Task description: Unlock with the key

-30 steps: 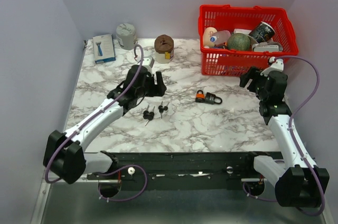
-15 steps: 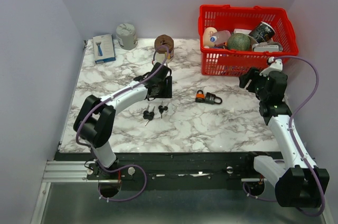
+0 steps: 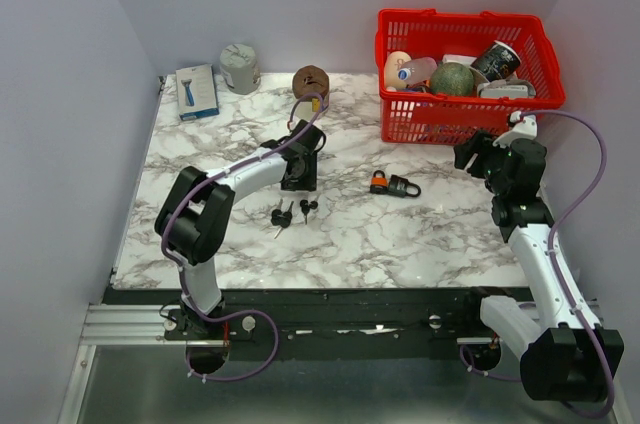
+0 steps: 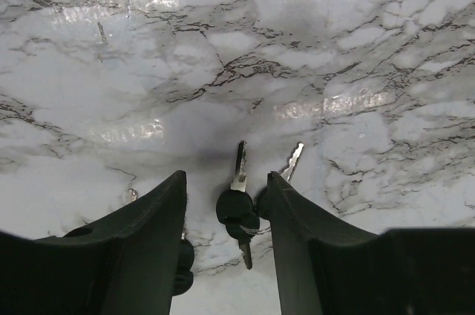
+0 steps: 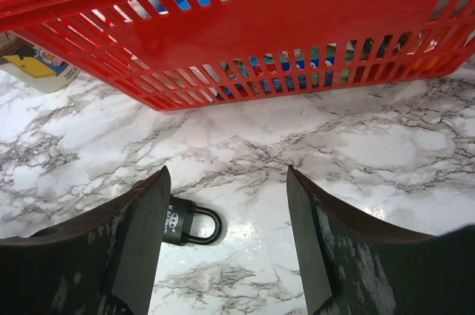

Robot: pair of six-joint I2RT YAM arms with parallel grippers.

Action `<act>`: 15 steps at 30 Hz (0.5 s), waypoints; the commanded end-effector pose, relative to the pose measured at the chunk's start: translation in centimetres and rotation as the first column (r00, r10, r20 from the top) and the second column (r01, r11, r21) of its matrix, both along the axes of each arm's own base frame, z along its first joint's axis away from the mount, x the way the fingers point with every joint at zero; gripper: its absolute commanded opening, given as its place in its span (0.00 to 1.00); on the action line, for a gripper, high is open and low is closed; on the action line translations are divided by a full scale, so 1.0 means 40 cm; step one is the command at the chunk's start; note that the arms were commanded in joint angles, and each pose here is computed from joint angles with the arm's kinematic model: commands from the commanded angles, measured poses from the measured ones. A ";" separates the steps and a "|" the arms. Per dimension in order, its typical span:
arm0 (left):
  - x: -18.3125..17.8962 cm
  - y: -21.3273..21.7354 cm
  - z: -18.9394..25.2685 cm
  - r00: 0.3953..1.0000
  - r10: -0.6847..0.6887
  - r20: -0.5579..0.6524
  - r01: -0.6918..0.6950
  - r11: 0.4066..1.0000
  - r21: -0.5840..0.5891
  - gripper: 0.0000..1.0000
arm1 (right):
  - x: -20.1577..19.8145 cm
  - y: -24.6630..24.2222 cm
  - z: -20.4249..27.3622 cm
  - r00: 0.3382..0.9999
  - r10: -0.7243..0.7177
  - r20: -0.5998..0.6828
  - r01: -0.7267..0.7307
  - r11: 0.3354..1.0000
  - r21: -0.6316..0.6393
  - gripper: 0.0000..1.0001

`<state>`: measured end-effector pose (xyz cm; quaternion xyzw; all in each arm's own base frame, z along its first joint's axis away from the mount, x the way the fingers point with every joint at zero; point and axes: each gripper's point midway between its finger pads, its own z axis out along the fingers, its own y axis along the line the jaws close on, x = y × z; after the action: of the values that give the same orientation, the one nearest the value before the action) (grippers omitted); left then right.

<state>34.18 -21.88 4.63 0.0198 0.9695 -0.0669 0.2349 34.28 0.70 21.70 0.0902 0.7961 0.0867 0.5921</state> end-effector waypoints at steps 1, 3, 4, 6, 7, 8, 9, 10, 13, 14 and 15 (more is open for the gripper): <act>-0.001 -0.002 -0.025 0.999 0.000 -0.035 0.000 1.000 0.002 0.50 | -0.006 0.005 -0.020 1.000 0.014 -0.023 -0.014 1.000 0.007 0.72; -0.007 -0.003 -0.035 0.999 -0.003 -0.045 0.004 1.000 0.003 0.47 | -0.004 0.010 -0.023 0.999 0.024 -0.028 -0.023 1.000 0.014 0.71; -0.011 -0.001 -0.040 0.998 -0.004 -0.055 0.005 1.000 0.002 0.47 | -0.002 0.011 -0.022 0.999 0.025 -0.028 -0.025 1.000 0.015 0.71; -0.016 0.000 -0.051 0.997 -0.004 -0.071 0.005 1.000 0.009 0.45 | -0.001 0.013 -0.025 0.999 0.027 -0.032 -0.026 0.999 0.020 0.71; -0.018 -0.001 -0.053 0.997 -0.006 -0.076 0.006 1.000 0.007 0.45 | -0.002 0.013 -0.026 0.999 0.028 -0.033 -0.027 0.999 0.021 0.71; -0.022 -0.003 -0.056 0.997 -0.008 -0.081 0.008 1.000 0.004 0.45 | -0.002 0.013 -0.025 0.999 0.028 -0.032 -0.028 0.999 0.021 0.71; -0.022 -0.003 -0.057 0.997 -0.008 -0.082 0.008 1.000 0.005 0.45 | -0.003 0.013 -0.029 0.999 0.027 -0.035 -0.026 0.999 0.020 0.71; -0.024 0.000 -0.059 0.996 -0.005 -0.089 0.006 1.000 0.008 0.45 | -0.003 0.013 -0.028 0.999 0.026 -0.033 -0.026 0.999 0.022 0.71; -0.031 0.004 -0.069 0.995 -0.004 -0.103 0.006 1.000 0.017 0.40 | -0.004 0.013 -0.031 0.999 0.027 -0.036 -0.026 0.999 0.020 0.71; -0.033 0.002 -0.069 0.994 -0.005 -0.106 0.007 1.000 0.015 0.39 | -0.004 0.012 -0.028 0.999 0.025 -0.033 -0.025 1.000 0.020 0.71; -0.037 0.003 -0.076 0.993 -0.005 -0.115 0.007 1.000 0.017 0.37 | -0.003 0.013 -0.029 0.999 0.027 -0.035 -0.026 0.999 0.020 0.71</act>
<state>33.65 -21.69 2.44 0.0212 0.9767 -0.0590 0.2050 34.34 0.98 21.26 0.0871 0.8004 0.0934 0.5857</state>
